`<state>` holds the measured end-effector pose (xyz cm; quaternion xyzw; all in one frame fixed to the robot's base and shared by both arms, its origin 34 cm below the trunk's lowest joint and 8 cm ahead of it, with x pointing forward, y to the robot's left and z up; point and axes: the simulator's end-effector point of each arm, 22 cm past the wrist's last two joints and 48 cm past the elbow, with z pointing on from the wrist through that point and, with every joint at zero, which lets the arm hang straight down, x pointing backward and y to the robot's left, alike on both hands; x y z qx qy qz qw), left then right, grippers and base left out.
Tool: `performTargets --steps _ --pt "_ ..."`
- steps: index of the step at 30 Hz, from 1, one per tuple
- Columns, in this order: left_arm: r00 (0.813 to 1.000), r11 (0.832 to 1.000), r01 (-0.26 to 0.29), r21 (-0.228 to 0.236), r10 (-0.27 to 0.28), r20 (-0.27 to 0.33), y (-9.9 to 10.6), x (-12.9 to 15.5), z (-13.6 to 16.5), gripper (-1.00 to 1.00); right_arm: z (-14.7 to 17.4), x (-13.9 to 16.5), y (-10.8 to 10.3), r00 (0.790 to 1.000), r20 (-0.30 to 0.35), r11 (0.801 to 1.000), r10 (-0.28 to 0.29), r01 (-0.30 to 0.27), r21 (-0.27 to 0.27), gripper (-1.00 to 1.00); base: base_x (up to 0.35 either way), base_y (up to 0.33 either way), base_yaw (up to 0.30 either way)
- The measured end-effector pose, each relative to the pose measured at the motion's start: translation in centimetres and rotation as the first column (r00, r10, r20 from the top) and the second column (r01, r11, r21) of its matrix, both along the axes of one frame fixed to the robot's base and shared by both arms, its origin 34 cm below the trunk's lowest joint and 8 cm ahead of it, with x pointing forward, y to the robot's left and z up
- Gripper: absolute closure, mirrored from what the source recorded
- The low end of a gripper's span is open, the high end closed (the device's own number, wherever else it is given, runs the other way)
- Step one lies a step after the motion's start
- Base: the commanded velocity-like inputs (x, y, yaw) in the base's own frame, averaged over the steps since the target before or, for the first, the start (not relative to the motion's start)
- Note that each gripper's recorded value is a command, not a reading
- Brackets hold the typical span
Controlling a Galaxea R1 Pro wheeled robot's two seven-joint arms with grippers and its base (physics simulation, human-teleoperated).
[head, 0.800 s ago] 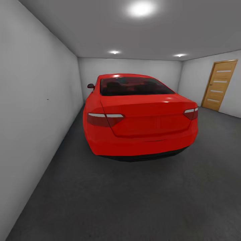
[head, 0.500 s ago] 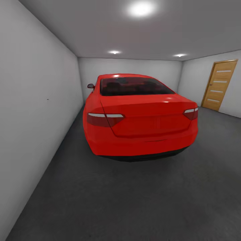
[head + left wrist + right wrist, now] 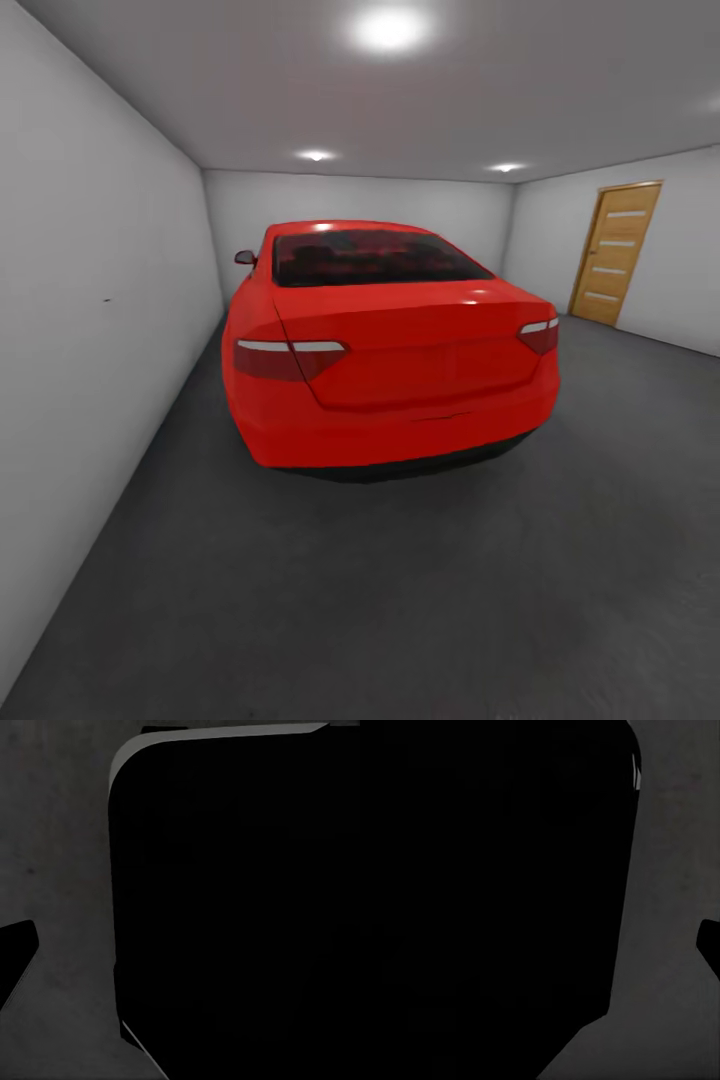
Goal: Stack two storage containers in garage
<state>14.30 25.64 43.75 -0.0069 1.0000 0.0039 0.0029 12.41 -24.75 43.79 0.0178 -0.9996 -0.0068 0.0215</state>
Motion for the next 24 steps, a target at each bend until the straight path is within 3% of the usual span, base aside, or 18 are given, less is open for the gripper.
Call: performTargets --steps 11,12,13,24 --pt "1.000 1.000 -0.001 0.000 0.001 0.000 0.00 0.00 0.00 -1.00 0.00 0.00 0.05 1.000 0.000 1.000 0.017 -0.017 0.001 -1.00 0.000 0.000 -0.281" --pt "1.000 1.000 -0.001 0.000 0.001 0.000 0.00 0.00 0.00 -1.00 0.00 -0.06 0.08 0.963 0.003 0.963 0.268 -0.268 0.012 -1.00 0.000 0.000 -0.282" --pt "1.000 1.000 -0.001 0.000 0.001 0.000 0.00 0.00 0.00 -1.00 0.00 -0.07 0.06 0.954 0.003 0.954 0.299 -0.299 0.013 -1.00 0.000 0.000 -0.282" --pt "1.000 1.000 0.000 0.000 0.000 0.000 -0.01 0.00 0.00 -1.00 0.00 -0.06 0.05 0.954 0.004 0.954 0.300 -0.300 0.012 -1.00 0.000 0.000 -0.282"
